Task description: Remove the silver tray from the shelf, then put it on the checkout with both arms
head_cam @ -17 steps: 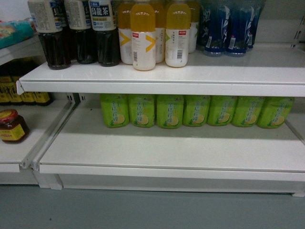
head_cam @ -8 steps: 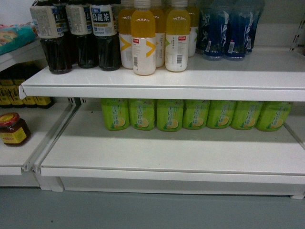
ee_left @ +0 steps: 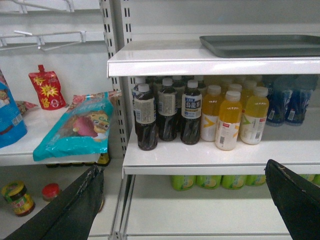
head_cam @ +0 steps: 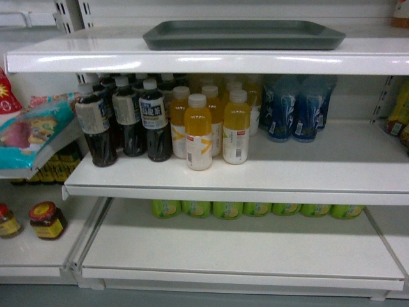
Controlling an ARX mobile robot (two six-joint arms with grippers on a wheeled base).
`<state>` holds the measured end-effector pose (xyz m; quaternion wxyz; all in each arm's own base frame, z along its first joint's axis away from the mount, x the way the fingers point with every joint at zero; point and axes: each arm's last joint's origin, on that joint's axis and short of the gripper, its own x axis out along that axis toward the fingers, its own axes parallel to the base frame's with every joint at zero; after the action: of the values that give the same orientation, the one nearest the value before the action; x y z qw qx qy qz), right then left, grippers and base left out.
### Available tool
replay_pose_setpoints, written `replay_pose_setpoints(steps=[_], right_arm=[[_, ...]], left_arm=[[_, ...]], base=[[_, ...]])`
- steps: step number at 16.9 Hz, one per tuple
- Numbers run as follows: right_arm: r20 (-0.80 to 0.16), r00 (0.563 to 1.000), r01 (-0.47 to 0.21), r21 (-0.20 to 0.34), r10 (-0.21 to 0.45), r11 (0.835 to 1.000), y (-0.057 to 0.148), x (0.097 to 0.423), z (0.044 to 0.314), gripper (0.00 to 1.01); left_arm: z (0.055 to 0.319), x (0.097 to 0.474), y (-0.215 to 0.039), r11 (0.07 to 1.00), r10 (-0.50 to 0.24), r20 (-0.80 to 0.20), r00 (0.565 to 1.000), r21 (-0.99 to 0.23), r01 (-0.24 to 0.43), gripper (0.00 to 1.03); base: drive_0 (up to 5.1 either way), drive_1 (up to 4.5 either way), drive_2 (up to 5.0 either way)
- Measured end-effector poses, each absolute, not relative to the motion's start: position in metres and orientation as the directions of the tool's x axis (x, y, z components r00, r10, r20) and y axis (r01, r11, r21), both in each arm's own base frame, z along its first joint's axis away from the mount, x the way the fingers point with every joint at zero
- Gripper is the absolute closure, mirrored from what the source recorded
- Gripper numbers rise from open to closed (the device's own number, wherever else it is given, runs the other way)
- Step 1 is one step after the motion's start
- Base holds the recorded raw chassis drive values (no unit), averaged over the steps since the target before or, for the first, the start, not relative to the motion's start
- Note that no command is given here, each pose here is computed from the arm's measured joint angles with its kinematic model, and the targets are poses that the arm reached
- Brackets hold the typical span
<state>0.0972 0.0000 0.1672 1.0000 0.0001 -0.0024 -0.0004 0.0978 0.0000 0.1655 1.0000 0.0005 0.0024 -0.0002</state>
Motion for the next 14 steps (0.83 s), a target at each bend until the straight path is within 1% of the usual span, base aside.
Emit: replay_pose_setpoints(steps=[14], right_arm=[[0.005, 1.000, 0.000, -0.001, 0.000, 1.000, 0.0000, 0.0972, 0.1672, 0.03]], left_arm=[[0.1656, 0.0978, 0.0000, 1.000, 0.000, -0.004, 1.000, 0.001, 0.000, 0.05]], base=[[0.0, 0.00, 0.0]])
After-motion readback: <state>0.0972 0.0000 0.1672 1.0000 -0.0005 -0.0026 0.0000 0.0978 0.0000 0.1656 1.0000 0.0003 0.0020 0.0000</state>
